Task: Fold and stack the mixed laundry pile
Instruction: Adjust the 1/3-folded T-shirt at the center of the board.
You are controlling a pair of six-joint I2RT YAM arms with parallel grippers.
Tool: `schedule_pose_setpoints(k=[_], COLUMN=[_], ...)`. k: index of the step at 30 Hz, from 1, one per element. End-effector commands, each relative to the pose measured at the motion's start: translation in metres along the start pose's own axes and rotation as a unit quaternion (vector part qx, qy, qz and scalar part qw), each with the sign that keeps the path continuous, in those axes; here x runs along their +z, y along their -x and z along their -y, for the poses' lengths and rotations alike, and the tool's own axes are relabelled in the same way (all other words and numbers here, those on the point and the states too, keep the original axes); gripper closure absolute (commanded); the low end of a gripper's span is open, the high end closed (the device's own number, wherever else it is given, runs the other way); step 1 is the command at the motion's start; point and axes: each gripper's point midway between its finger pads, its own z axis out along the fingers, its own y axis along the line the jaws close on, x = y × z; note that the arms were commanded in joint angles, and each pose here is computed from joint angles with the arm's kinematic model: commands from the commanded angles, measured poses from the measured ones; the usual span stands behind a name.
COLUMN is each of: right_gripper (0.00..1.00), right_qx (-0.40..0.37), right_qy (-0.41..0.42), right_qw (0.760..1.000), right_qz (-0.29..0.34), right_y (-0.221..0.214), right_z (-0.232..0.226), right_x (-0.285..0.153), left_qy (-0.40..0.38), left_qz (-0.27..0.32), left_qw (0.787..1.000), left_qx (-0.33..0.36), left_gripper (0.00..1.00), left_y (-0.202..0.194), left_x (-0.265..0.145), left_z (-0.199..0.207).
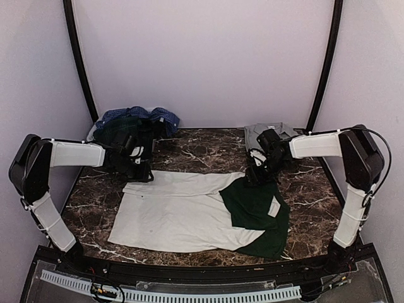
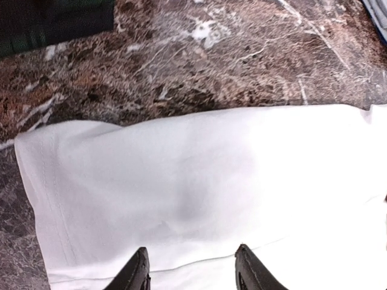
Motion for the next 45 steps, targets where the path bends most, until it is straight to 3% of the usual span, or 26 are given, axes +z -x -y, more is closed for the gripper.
schedule_pose_setpoints(k=[1, 10, 14, 17, 20, 25, 29, 34, 39, 42, 45], right_gripper=[0.34, 0.36, 0.35, 0.33, 0.29, 0.27, 0.27, 0.29, 0.31, 0.34, 0.38], right_qx=[-0.020, -0.034, -0.055, -0.068, -0.067, -0.038, -0.024, 0.018, 0.044, 0.036, 0.002], right_qy=[0.004, 0.031, 0.053, 0.072, 0.082, 0.101, 0.106, 0.093, 0.062, 0.060, 0.060], right_qw=[0.999, 0.998, 0.995, 0.989, 0.984, 0.987, 0.989, 0.993, 0.997, 0.997, 0.995], right_qz=[0.032, 0.043, 0.063, 0.107, 0.140, 0.118, 0.104, 0.072, 0.026, 0.045, 0.076], right_y=[0.035, 0.086, 0.110, 0.123, 0.118, 0.052, 0.005, -0.033, -0.059, -0.058, -0.046], right_z=[0.002, 0.002, -0.021, -0.042, -0.055, -0.058, -0.063, -0.053, -0.035, -0.035, -0.046], right_x=[0.013, 0.041, 0.021, -0.026, -0.075, -0.102, -0.108, -0.088, -0.061, -0.068, -0.087], left_qy=[0.036, 0.084, 0.063, 0.013, 0.020, -0.029, -0.042, -0.072, -0.128, -0.160, -0.199], left_qz=[-0.039, -0.043, -0.017, 0.026, 0.049, 0.073, 0.058, 0.022, 0.023, 0.027, 0.005], left_qw=[0.998, 0.988, 0.989, 0.995, 0.996, 0.992, 0.992, 0.996, 0.991, 0.983, 0.976], left_qx=[-0.024, -0.122, -0.136, -0.100, -0.066, -0.103, -0.100, -0.045, 0.017, 0.080, 0.092], left_gripper=[0.54, 0.55, 0.54, 0.51, 0.48, 0.42, 0.39, 0.39, 0.40, 0.42, 0.49], left_y=[-0.020, -0.006, 0.014, 0.035, 0.033, -0.005, -0.034, -0.052, -0.041, -0.036, -0.035], left_x=[0.012, 0.021, 0.014, -0.008, -0.035, -0.085, -0.100, -0.087, -0.065, -0.048, -0.021], left_z=[-0.017, -0.084, -0.088, -0.057, -0.035, -0.003, 0.011, 0.050, 0.110, 0.160, 0.197])
